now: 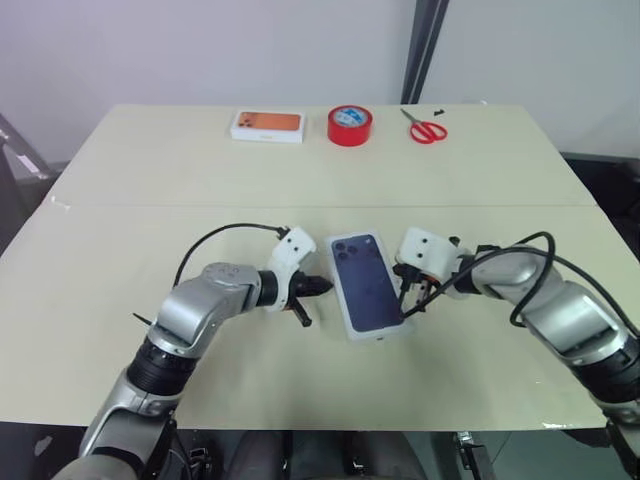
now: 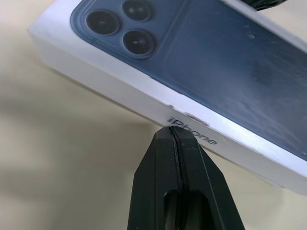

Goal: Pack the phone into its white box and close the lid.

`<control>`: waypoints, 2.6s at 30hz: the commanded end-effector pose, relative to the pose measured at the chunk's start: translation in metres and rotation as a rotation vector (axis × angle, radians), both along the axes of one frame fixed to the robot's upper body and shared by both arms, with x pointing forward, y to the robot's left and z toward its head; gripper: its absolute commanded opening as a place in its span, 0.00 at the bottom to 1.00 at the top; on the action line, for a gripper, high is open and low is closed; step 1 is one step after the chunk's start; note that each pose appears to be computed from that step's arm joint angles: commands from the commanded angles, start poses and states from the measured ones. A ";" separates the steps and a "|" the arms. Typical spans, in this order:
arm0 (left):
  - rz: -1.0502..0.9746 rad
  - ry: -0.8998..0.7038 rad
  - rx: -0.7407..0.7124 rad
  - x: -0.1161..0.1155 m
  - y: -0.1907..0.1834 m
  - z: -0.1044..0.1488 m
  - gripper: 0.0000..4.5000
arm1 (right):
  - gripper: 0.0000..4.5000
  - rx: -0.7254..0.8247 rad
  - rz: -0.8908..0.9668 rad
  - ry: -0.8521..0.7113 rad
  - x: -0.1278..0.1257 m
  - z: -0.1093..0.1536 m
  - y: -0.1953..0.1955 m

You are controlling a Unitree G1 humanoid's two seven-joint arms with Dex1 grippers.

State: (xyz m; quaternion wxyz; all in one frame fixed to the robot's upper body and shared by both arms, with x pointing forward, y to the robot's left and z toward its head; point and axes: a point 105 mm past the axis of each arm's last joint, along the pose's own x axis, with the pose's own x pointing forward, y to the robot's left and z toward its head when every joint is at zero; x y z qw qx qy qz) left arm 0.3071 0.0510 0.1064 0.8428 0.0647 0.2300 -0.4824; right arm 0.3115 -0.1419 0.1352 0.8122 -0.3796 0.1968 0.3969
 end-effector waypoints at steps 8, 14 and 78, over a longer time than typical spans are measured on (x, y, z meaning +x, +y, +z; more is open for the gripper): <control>0.015 -0.075 -0.034 0.012 -0.008 0.014 0.00 | 0.01 0.012 0.006 -0.051 0.003 0.007 0.004; 0.040 -0.084 -0.049 0.021 -0.010 0.017 0.00 | 0.01 0.017 -0.015 -0.056 0.005 0.005 0.003; 0.025 -0.094 0.030 0.014 0.010 0.003 0.00 | 0.01 0.268 0.063 -0.043 -0.012 0.051 -0.003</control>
